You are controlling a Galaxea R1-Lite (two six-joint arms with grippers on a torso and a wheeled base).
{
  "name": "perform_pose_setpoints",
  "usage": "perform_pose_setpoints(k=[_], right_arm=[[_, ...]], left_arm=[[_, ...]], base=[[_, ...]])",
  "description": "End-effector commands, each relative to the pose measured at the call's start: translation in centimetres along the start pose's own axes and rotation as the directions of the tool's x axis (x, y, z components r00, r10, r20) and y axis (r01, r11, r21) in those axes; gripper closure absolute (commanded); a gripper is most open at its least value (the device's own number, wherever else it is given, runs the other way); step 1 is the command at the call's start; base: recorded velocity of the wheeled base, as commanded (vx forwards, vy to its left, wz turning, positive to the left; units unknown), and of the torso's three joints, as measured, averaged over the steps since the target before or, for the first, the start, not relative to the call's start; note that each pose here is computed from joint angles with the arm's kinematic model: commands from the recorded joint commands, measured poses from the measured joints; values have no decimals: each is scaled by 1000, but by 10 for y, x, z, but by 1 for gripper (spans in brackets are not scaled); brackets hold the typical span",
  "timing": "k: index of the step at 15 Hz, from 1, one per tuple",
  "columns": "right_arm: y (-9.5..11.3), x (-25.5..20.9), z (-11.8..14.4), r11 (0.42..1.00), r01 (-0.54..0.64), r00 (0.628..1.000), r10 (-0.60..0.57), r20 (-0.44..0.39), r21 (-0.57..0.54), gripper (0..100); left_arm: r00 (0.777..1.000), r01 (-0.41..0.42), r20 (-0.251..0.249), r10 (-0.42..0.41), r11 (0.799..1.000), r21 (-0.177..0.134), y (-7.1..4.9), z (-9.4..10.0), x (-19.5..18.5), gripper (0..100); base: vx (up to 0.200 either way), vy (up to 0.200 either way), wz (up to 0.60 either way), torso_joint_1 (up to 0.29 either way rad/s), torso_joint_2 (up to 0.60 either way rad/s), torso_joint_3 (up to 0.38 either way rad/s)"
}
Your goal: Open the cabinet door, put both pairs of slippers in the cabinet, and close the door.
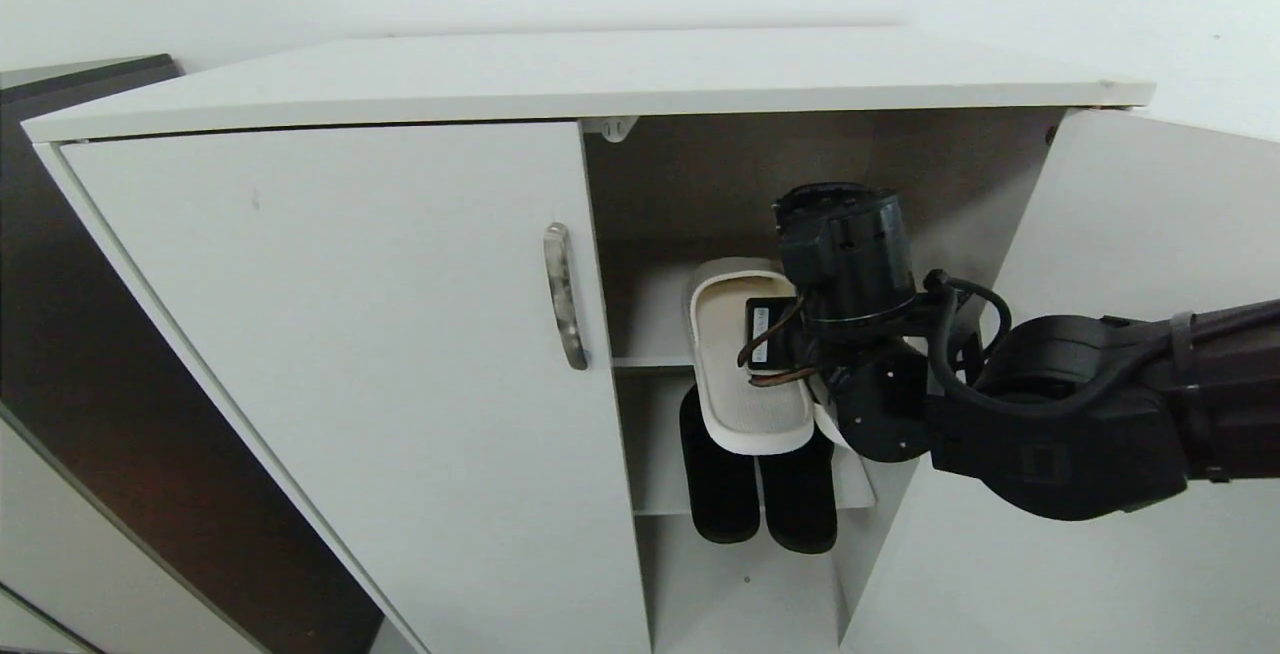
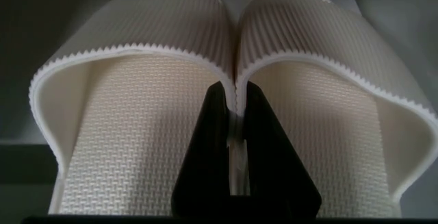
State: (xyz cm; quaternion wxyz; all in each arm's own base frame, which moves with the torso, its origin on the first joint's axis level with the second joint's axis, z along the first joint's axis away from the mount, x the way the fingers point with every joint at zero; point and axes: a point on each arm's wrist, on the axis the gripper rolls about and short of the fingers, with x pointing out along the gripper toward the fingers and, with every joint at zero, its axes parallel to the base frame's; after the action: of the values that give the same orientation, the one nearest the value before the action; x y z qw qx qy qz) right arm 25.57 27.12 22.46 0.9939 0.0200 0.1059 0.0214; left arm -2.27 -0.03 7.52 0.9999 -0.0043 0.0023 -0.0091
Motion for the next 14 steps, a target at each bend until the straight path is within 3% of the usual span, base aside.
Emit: perform_pose_setpoints(k=[1,5,14], right_arm=[[4,4,-4,1000,-1,1000,1,-3,-4,100],[6,14,-7,1000,5,1000,-5,-2,-5,100],[8,62,12,999,52,997,-53,52,4,100]], left_arm=[[1000,0,0,0,1000,-1,0,0,0,100],[1000,0,0,0,1000,-1,0,0,0,100],[1000,-1,0,1,1000,-2,0,0,0,100]], base=[[0,0,0,0,0,0],[0,0,0,0,0,0],[0,0,0,0,0,0]])
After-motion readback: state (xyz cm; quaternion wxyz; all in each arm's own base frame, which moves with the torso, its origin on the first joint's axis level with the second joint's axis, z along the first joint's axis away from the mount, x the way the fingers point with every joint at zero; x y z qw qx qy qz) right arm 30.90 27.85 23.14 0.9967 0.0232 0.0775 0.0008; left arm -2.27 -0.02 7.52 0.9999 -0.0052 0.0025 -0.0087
